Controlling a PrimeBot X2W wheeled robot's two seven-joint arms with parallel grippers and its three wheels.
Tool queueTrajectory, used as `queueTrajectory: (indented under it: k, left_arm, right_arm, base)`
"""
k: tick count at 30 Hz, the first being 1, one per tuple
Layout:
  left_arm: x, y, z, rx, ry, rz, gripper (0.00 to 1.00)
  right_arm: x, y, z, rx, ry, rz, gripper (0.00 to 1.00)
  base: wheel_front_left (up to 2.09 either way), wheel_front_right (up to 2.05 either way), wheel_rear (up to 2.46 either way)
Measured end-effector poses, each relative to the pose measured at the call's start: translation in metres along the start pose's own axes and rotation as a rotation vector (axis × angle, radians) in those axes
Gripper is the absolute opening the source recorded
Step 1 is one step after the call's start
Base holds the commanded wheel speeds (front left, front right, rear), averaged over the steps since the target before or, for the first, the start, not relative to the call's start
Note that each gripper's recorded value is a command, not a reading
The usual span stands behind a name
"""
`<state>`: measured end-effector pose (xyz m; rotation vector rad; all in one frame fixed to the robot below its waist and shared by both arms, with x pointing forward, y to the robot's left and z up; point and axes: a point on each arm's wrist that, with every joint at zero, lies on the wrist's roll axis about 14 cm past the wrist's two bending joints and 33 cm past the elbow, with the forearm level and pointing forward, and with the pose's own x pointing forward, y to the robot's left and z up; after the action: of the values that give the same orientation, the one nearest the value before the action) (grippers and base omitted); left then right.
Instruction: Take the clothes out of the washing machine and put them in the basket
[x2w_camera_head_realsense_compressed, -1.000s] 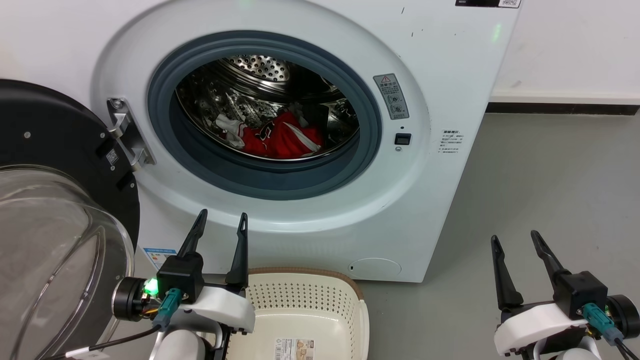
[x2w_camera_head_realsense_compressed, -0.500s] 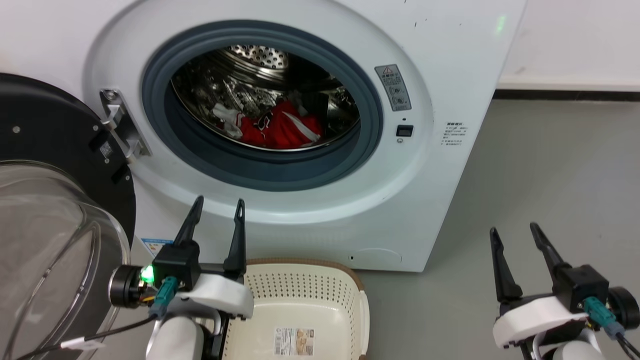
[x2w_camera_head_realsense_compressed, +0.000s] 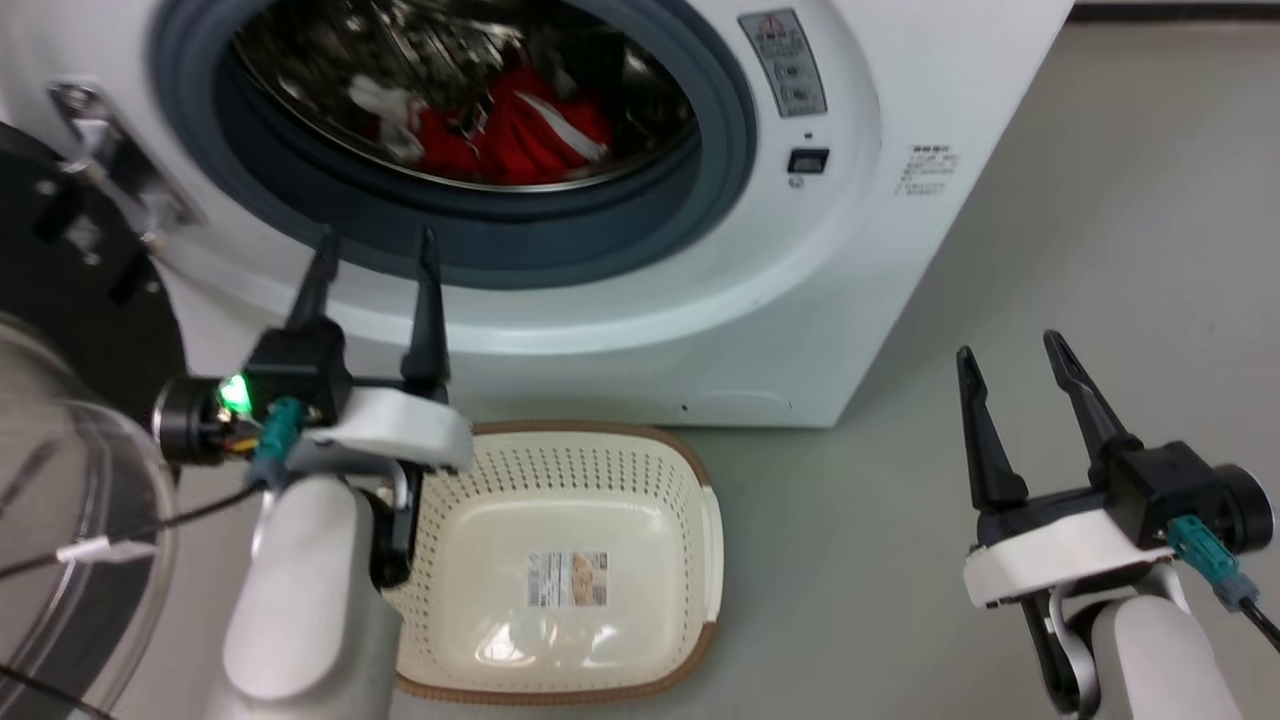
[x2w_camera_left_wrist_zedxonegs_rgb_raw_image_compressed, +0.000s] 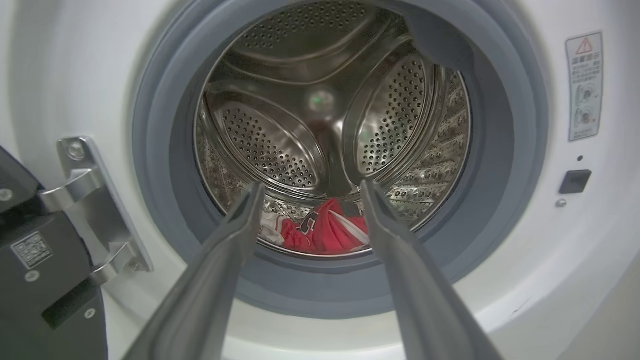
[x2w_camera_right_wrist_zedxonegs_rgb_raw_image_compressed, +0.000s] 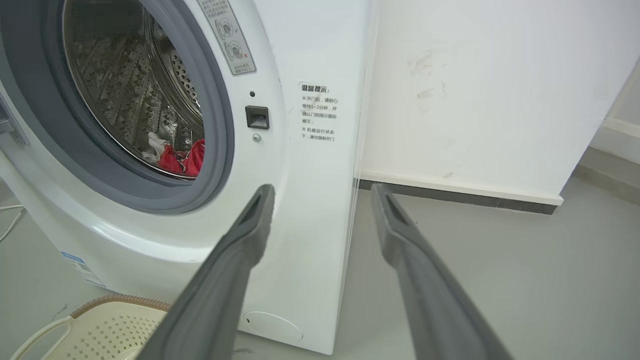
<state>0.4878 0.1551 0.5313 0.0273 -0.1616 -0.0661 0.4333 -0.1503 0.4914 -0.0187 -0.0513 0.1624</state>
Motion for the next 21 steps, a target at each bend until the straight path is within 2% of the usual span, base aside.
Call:
queueTrajectory:
  k: [10, 21]
  left_arm:
    - [0.071, 0.0, -0.053, 0.026, 0.075, -0.036, 1.0]
    - [0.145, -0.02, -0.114, 0.067, 0.157, -0.113, 1.0]
  right_arm:
    - [0.017, -0.001, -0.042, 0.061, 0.085, 0.005, 1.0]
    - [0.023, -0.012, -0.084, 0.089, 0.175, -0.02, 1.0]
  base:
    - [0.0, 0.0, 0.0]
    - [0.0, 0.0, 0.0]
